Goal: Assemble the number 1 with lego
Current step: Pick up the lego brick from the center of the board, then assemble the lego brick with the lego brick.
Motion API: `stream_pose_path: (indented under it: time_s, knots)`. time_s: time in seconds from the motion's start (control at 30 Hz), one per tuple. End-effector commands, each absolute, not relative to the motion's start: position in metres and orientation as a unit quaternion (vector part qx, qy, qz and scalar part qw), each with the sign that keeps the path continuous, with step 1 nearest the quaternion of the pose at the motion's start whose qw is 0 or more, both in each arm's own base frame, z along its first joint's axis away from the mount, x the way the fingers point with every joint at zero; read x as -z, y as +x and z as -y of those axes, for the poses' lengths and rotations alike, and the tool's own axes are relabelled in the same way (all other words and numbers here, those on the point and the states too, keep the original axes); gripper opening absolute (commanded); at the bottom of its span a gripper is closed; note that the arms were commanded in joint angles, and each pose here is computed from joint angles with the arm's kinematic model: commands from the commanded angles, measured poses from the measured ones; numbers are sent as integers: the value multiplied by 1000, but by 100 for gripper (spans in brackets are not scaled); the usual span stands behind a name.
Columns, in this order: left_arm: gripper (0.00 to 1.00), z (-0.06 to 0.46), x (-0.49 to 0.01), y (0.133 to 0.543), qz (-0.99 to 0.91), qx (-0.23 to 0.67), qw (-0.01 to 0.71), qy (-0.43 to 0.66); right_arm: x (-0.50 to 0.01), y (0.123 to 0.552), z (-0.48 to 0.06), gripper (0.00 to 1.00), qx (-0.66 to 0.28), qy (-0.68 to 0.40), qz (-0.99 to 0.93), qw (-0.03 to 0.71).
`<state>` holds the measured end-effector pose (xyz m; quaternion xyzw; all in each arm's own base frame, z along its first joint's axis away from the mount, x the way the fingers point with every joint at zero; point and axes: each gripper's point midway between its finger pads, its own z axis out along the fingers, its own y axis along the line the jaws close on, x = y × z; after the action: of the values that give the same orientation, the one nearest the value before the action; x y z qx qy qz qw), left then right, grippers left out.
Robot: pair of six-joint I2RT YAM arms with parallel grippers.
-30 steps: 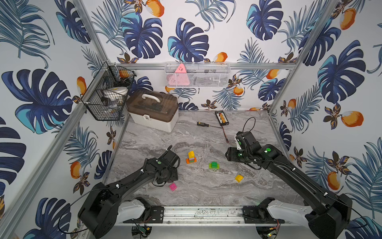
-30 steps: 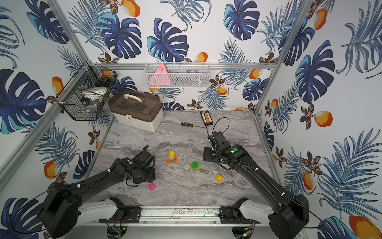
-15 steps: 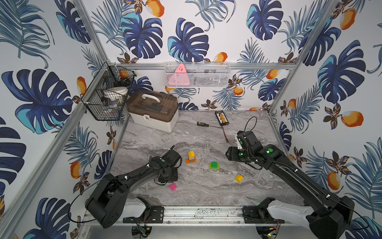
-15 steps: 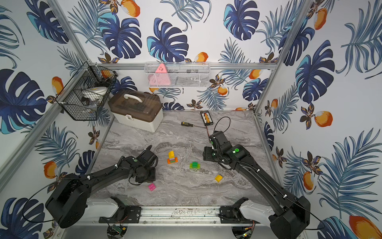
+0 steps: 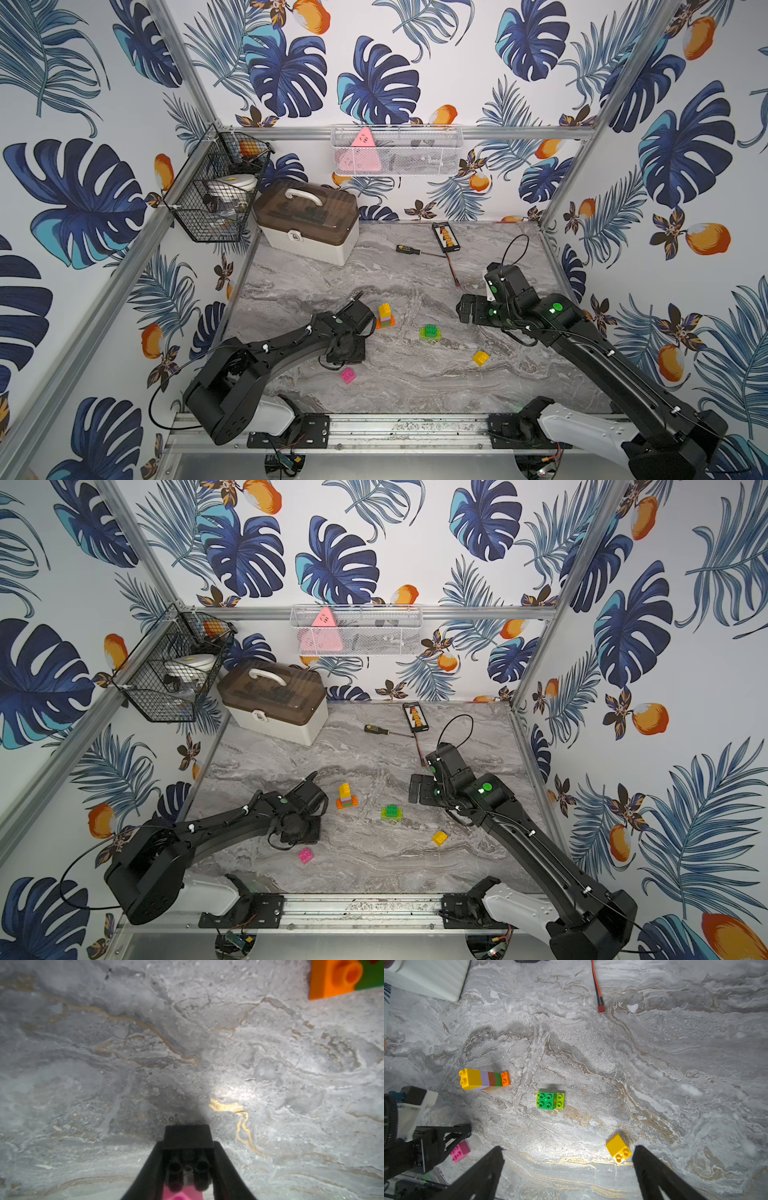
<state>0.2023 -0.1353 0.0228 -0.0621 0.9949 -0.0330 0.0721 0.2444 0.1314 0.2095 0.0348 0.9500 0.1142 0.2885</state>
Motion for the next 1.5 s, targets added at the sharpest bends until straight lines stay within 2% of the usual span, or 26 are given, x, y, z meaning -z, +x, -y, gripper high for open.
stream_pose_path:
  time_s: [0.0,0.13,0.33,0.63,0.87,1.07,1.47]
  knots:
    - [29,136,-24,204,-994,22,77,-68,-217,241,-115,100,-92,59,-945,307]
    - [27,150,-40,205,-993,33,89,-65,-222,238,-109,100,-89,68,-941,318]
    - [27,189,-78,201,-990,63,117,-50,-202,235,-101,100,-66,83,-947,302]
    - [27,312,-129,203,-983,112,147,18,-176,223,-71,100,-52,139,-947,286]
    - [27,367,-108,245,-986,95,126,52,-191,214,-49,100,-50,177,-932,312]
    - [26,382,-82,267,-989,82,112,52,-181,214,-53,100,-68,190,-934,294]
    - [25,366,-65,295,-990,75,100,58,-180,219,-59,100,-79,186,-935,290]
